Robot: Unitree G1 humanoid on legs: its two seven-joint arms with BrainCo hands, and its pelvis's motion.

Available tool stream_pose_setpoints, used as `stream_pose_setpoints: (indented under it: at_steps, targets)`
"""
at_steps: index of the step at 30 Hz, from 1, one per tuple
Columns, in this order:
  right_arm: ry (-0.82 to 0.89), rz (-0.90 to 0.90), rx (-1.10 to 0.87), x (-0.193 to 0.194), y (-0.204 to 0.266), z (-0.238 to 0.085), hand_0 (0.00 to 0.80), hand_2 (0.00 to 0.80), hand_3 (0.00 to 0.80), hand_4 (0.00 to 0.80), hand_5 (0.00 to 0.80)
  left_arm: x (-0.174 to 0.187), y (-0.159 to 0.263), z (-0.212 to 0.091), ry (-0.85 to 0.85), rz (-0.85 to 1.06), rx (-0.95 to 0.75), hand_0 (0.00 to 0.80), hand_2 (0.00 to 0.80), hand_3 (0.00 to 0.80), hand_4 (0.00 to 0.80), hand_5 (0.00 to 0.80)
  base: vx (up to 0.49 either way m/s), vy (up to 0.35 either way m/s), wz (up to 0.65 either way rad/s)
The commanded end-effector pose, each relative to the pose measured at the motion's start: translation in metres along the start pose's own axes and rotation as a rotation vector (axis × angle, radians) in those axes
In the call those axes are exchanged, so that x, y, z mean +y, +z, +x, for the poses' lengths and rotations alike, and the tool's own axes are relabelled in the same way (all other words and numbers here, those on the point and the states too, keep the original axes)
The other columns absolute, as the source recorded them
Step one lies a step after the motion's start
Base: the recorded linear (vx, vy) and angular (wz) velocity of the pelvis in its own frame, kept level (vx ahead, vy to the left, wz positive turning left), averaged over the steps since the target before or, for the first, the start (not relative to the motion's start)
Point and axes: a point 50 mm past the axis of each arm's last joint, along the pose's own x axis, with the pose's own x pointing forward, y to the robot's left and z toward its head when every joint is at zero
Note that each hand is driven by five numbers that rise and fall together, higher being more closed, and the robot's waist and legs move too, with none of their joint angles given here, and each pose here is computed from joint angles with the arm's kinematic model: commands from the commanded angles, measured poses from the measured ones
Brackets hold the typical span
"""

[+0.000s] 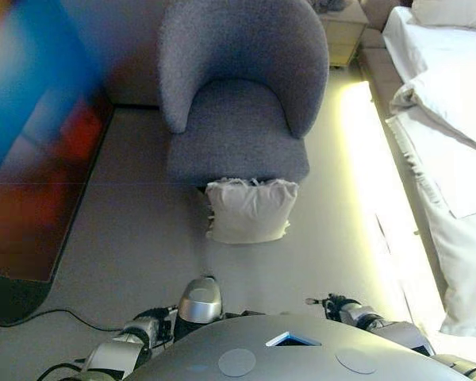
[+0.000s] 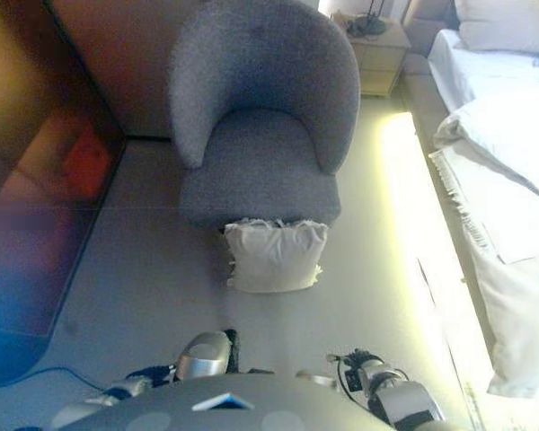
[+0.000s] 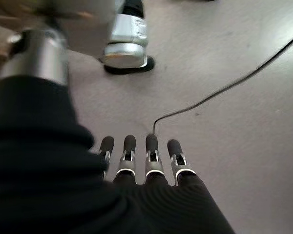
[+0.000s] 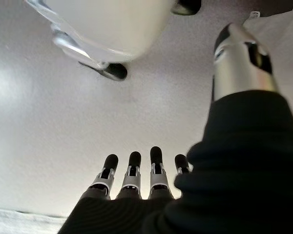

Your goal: Pick up the cushion and take it to the sofa

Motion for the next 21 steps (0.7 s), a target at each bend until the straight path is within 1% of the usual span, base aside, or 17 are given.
stream_pose_setpoints:
  at_steps: [1, 5, 7, 10, 14, 21]
  targets:
    - [-0.076, 0.035, -0.056, -0.018, 0.011, -0.001, 0.0, 0.0, 0.0, 0.0, 0.0, 0.007, -0.001, 0.0, 0.012, 0.073, 0.009, 0.0, 0.0, 0.0, 0.0, 0.0, 0.408, 0.137, 0.14]
    - [-0.079, 0.097, -0.096, -0.021, 0.023, -0.002, 0.0, 0.0, 0.0, 0.0, 0.0, 0.01, 0.016, -0.001, 0.015, 0.096, -0.027, 0.0, 0.0, 0.0, 0.0, 0.0, 0.317, 0.059, 0.31]
    - [-0.09, 0.11, -0.117, -0.023, 0.029, -0.003, 0.0, 0.0, 0.0, 0.0, 0.0, 0.01, 0.027, -0.002, 0.006, 0.099, -0.05, 0.0, 0.0, 0.0, 0.0, 0.0, 0.2, -0.063, 0.34]
    - [-0.092, 0.119, -0.154, -0.024, 0.036, -0.004, 0.0, 0.0, 0.0, 0.0, 0.0, 0.008, 0.039, -0.004, 0.012, 0.073, -0.048, 0.0, 0.0, 0.0, 0.0, 0.0, 0.15, -0.162, 0.07]
    - [-0.09, 0.191, -0.171, -0.025, 0.036, -0.004, 0.0, 0.0, 0.0, 0.0, 0.0, 0.008, 0.031, -0.003, 0.024, 0.091, -0.02, 0.0, 0.0, 0.0, 0.0, 0.0, 0.219, -0.223, 0.15]
    - [-0.102, 0.144, -0.124, -0.024, 0.02, -0.002, 0.0, 0.0, 0.0, 0.0, 0.0, 0.01, 0.013, 0.0, 0.026, 0.075, 0.0, 0.0, 0.0, 0.0, 0.0, 0.0, 0.275, -0.23, 0.24]
